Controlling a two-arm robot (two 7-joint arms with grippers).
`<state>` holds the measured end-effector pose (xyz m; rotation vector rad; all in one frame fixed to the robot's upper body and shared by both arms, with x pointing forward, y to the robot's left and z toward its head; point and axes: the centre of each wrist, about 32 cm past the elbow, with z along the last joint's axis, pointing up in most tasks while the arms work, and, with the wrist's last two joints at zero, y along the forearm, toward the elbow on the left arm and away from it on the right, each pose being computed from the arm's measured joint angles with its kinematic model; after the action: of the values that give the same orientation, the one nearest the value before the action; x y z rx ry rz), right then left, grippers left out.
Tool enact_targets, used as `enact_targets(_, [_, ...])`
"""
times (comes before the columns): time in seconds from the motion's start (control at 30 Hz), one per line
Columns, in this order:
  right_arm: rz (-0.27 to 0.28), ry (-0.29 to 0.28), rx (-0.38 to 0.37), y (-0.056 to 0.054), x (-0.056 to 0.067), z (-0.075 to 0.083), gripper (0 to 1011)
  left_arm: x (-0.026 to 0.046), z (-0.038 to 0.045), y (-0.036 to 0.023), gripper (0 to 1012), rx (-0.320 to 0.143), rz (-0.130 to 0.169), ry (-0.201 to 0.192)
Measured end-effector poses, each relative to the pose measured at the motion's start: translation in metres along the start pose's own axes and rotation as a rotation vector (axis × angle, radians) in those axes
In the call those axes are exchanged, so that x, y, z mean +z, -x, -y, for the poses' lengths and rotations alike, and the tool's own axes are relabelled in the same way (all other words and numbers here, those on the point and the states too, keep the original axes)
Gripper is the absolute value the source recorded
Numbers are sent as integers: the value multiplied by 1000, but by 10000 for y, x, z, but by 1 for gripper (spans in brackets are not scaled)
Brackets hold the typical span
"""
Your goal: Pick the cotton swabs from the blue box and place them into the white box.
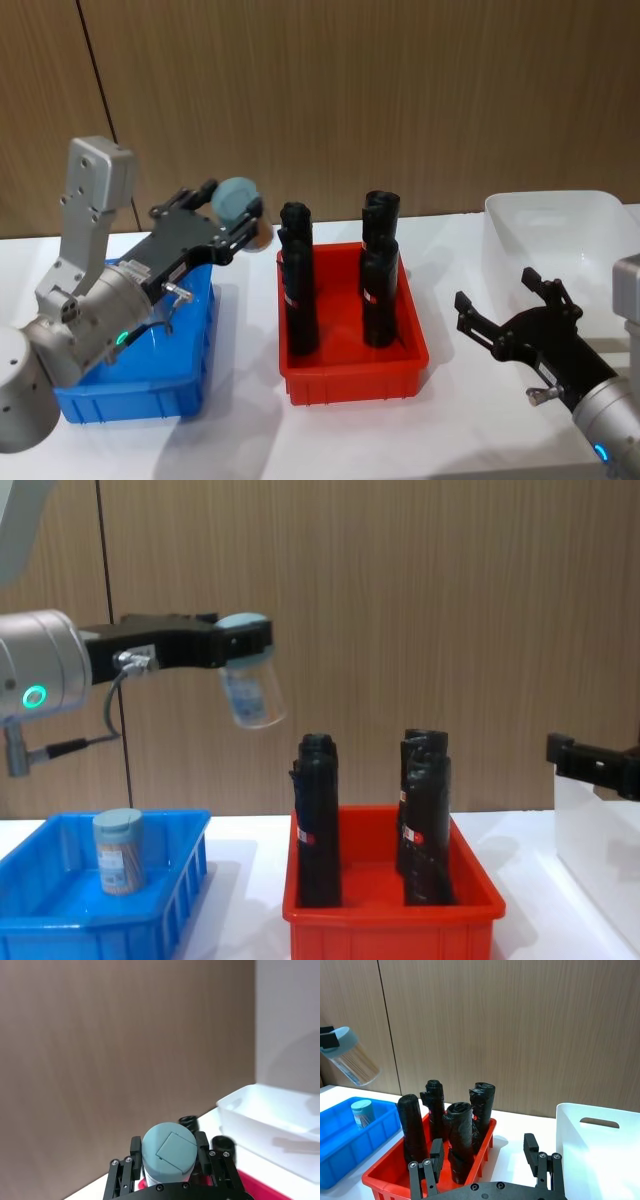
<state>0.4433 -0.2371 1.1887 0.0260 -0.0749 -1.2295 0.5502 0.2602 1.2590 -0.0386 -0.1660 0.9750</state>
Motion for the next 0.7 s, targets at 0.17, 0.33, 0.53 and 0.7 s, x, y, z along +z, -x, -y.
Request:
enact_targets(0.17, [0, 0, 0, 0, 0, 0, 1002, 42, 55, -52, 659, -82, -17, 20])
enact_targets(0.33, [0, 0, 0, 0, 0, 0, 1002, 82, 112, -102, 659, -153, -33, 34])
enact_targets(0.53, [0, 0, 0, 0, 0, 0, 1002, 143, 207, -179, 659, -250, -58, 45])
enact_targets(0.7, [0, 0, 0, 0, 0, 0, 1002, 180, 283, -236, 659, -315, -84, 52])
